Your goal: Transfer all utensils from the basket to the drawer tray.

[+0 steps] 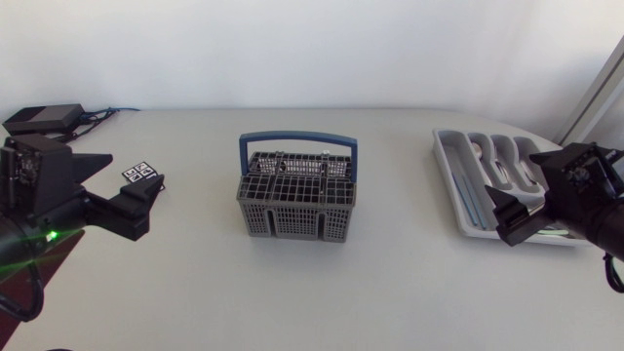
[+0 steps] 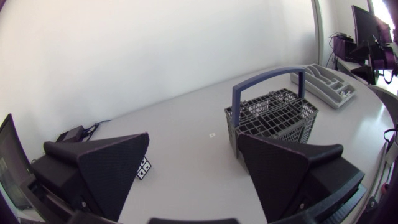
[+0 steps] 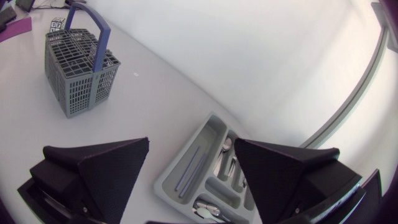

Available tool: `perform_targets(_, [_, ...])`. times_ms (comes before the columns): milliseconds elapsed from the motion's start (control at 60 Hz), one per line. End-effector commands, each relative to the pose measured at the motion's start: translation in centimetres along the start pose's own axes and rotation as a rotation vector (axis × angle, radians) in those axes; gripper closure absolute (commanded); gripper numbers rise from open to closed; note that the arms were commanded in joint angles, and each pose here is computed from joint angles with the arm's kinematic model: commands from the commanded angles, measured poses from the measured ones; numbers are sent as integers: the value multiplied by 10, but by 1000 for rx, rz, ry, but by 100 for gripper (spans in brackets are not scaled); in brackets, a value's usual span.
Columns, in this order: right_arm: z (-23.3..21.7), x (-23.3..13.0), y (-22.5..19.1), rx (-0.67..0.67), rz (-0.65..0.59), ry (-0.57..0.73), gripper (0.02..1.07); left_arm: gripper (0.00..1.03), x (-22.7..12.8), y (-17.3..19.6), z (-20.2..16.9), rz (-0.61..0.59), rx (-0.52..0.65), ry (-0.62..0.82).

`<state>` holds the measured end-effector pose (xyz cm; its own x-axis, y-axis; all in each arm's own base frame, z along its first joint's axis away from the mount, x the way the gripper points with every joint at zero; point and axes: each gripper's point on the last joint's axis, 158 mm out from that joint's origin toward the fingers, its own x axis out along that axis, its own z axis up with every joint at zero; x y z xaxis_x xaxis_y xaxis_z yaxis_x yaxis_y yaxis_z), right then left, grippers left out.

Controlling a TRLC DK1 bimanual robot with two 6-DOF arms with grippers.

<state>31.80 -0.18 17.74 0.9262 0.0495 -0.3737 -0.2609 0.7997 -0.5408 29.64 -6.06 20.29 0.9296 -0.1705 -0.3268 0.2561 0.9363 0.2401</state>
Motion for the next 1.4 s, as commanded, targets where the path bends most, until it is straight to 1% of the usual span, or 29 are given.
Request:
perform_targets(0, [4,-6,7,39,-44,-21,7,4,-2,6,-11,26,2,-1])
perform_targets(33, [9,-12,4,61,-86,-39,7,4,-4,9,-12,41,-6,-8])
perform_targets(67, [13,-17,4,71,-96,-59,7,4,-6,12,-14,52,-9,-15])
perform_targets(100, [12,-19,4,125,-104,-68,7,4,-7,14,-16,60,-13,-19])
perform_targets(117, [11,-21,5,175,-102,-73,7,4,-7,14,-17,63,-14,-20])
perform_targets(183, [7,-20,10,224,-86,-67,7,4,-9,18,-22,80,-42,-24])
perform_targets(333, [-9,-16,20,212,-76,-39,7,4,-15,20,-33,102,-84,-50])
perform_targets(517, [-19,-22,17,212,-124,-49,7,4,-21,22,-47,125,-134,-85])
perform_targets(1150, [-32,-44,27,495,-159,-211,7,6,-25,27,-94,193,-292,-213])
perform_targets(1383, [-37,-48,30,594,-162,-273,7,8,-25,27,-94,193,-292,-213])
